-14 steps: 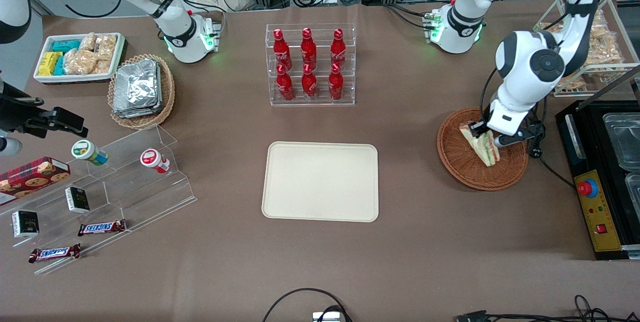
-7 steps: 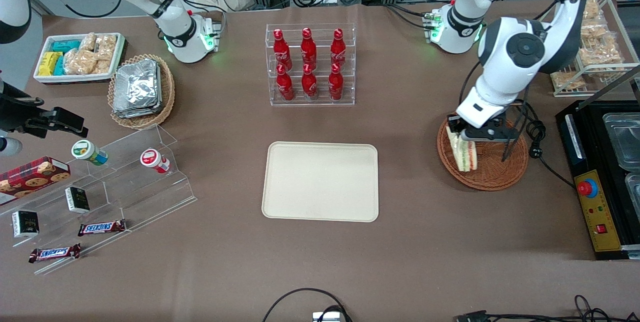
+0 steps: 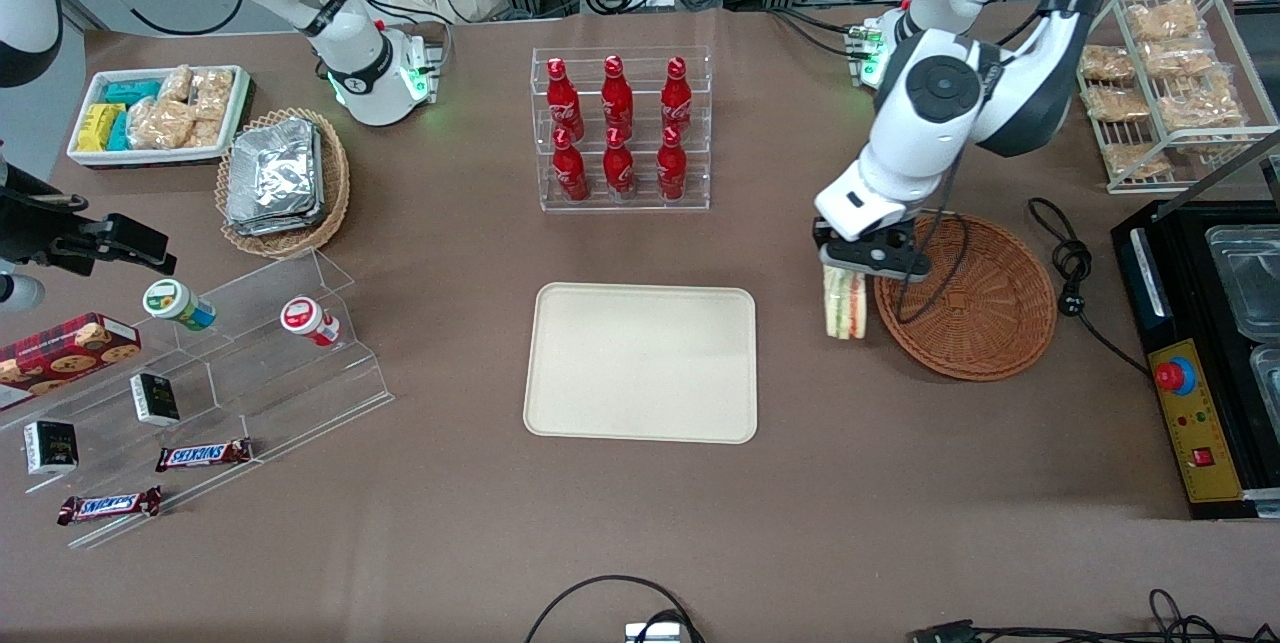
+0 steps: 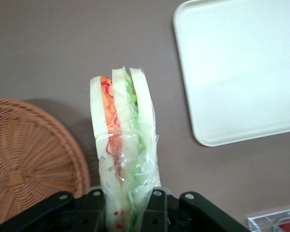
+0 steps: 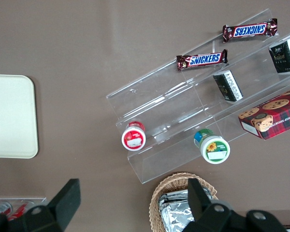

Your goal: Place sandwich from basket to tray

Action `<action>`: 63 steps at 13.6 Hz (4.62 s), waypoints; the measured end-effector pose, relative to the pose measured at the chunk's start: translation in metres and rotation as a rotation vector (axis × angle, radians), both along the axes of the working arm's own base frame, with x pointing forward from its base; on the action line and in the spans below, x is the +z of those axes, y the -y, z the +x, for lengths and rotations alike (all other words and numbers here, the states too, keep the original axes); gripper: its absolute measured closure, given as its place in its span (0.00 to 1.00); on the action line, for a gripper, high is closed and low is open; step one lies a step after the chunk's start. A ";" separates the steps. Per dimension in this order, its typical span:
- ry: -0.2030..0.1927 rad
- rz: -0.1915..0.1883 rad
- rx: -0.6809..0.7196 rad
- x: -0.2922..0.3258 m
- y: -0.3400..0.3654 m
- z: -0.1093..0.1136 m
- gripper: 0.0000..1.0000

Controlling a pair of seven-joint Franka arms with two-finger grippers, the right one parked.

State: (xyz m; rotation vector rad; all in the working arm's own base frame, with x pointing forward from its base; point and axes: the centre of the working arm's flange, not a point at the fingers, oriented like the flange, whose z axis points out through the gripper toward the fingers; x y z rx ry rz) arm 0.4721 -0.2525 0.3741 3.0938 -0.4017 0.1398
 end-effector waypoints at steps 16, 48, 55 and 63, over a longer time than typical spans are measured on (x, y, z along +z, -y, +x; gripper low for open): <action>-0.064 -0.048 0.000 -0.080 0.136 0.044 0.81; -0.018 0.089 0.330 -0.030 0.136 0.129 0.00; 0.001 0.078 0.520 0.060 0.035 0.165 0.00; -0.081 0.104 0.431 0.124 -0.057 0.175 0.00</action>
